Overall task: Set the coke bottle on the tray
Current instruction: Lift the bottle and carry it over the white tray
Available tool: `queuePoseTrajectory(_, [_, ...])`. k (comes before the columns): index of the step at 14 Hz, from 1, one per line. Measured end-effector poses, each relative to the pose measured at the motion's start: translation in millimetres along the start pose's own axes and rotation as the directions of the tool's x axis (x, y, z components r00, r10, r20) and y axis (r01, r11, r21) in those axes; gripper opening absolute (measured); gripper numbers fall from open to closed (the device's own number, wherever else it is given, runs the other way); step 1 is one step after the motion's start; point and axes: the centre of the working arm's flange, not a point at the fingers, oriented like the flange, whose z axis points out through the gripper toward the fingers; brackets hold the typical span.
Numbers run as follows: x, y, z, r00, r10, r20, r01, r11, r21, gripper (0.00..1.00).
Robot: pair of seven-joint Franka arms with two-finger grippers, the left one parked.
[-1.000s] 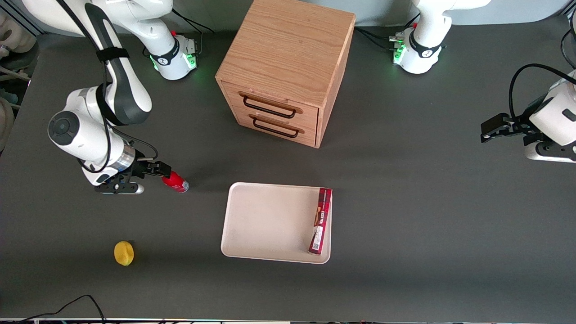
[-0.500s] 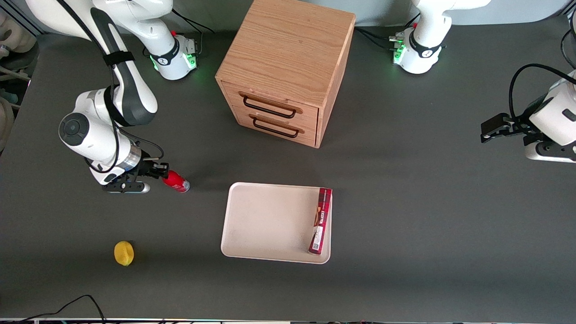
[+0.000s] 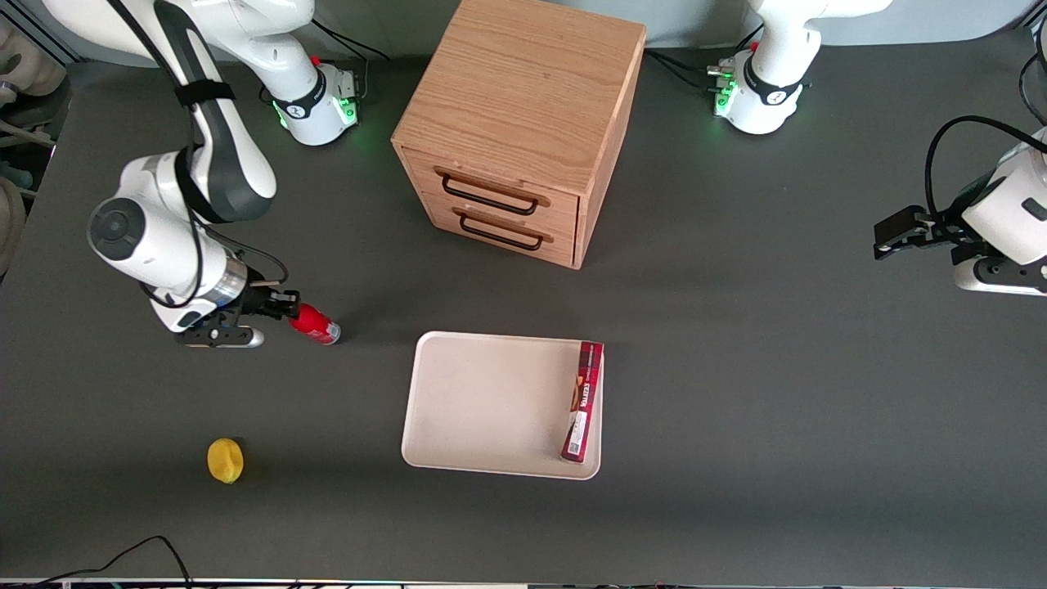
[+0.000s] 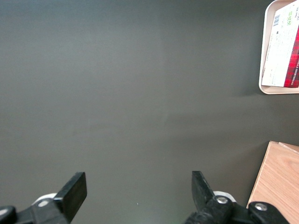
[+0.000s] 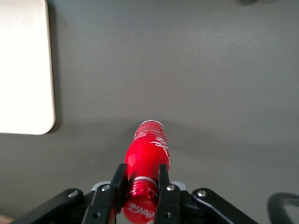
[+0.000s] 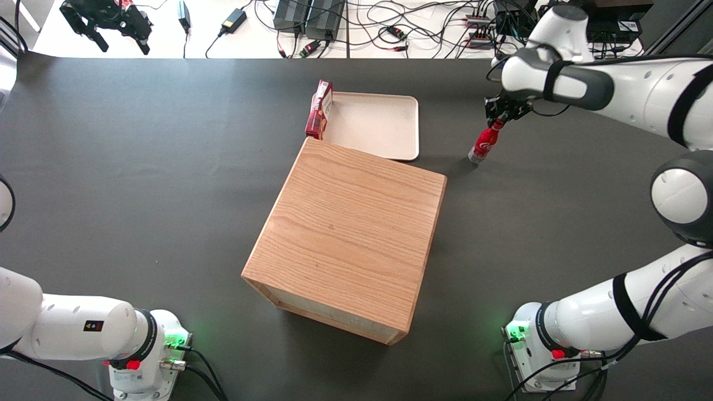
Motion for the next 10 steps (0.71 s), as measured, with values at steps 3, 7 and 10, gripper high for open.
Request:
queuePoseTrajectory(3, [2.8,4.0,-85.2,0.999,0.007,0.033,-0.007,1.000,0.001,0.31])
queuePoseTrajectory(7, [0.3,15.8,-191.0,0.999,0.017,0.046,-0.016,1.000,-0.022,0.31])
queuePoseTrajectory(10, [6.7,17.0,-219.8,0.998,0.020,0.052,-0.018,0.999,-0.035,0.31])
